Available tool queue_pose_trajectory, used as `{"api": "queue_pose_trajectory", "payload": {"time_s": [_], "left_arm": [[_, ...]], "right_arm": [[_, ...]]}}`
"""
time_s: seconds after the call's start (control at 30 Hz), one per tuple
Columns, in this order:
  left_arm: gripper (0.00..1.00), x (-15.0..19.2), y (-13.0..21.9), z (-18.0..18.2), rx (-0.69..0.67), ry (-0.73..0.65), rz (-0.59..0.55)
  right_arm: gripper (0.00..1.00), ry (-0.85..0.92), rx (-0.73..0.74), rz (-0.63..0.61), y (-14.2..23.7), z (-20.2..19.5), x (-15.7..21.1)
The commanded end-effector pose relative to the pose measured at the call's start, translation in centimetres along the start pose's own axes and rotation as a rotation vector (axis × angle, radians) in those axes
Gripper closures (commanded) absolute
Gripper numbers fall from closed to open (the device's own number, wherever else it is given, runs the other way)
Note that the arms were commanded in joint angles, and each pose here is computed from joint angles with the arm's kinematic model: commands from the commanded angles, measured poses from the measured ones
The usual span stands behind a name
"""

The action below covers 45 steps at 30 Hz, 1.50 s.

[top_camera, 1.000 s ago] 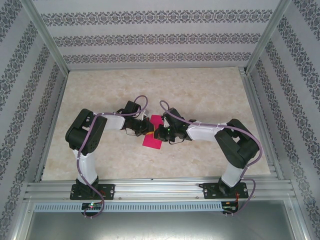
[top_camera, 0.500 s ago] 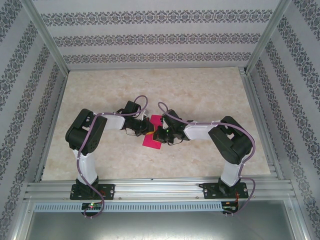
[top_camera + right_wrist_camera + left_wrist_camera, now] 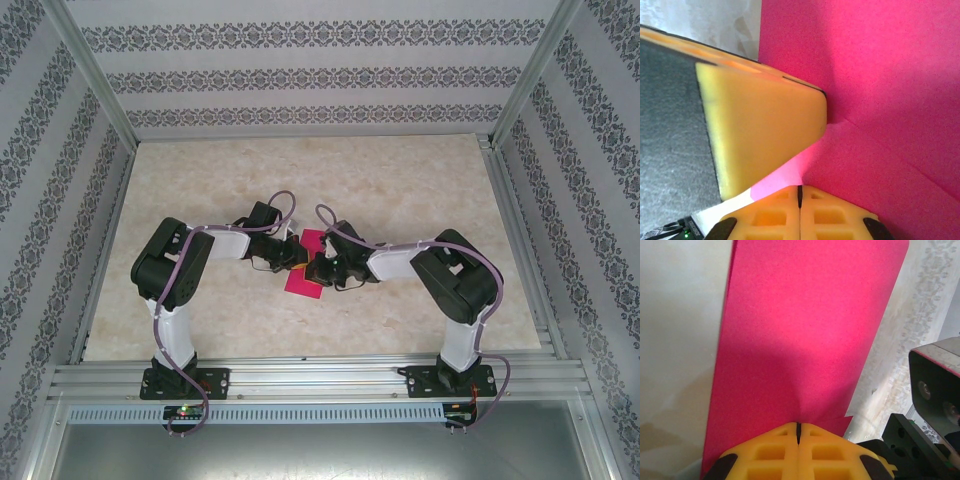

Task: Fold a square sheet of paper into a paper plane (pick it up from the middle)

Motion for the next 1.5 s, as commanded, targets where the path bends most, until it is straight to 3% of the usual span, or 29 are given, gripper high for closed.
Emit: {"api": "queue_pose_trajectory", "payload": {"time_s": [0.0, 0.63, 0.9, 1.07, 1.3, 1.47], "left_arm": [[0.99, 1.7, -1.3, 4.5, -0.182, 0.095, 0.018], [1.00, 1.7, -1.3, 4.5, -0.182, 0.097, 0.018], [1.00, 1.7, -1.2, 4.3, -0.177, 0.094, 0.023], [0.99, 1.7, -1.0, 4.0, -0.167, 0.084, 0.021], [0.98, 1.2, -0.6, 2.9, -0.134, 0.062, 0.010], [0.95, 0.9, -0.2, 1.9, -0.110, 0.035, 0.014]], "right_arm": [[0.93, -0.063, 0.076, 0.065, 0.3, -2.9, 2.4], [0.91, -0.044, 0.079, 0.102, 2.9, -4.5, 6.2], [0.91, 0.011, 0.113, 0.042, 4.8, -2.7, 5.1], [0.90, 0.037, 0.054, -0.023, 5.4, -0.3, 3.7], [0.90, 0.035, -0.032, -0.017, 3.0, 2.3, 1.6], [0.90, 0.000, 0.061, 0.007, 1.4, -0.1, 1.4]]}}
Point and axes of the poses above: each hand's point on the last joint's axis, 136 mm out from that joint toward the fingers, its own y axis back along the fingers, its own z axis along the line the jaws close on, x = y × z, the point moved 5 cm from there along y, back along the fingers, and after that the axes turned 5 degrees about -y, right-handed, at the moved point
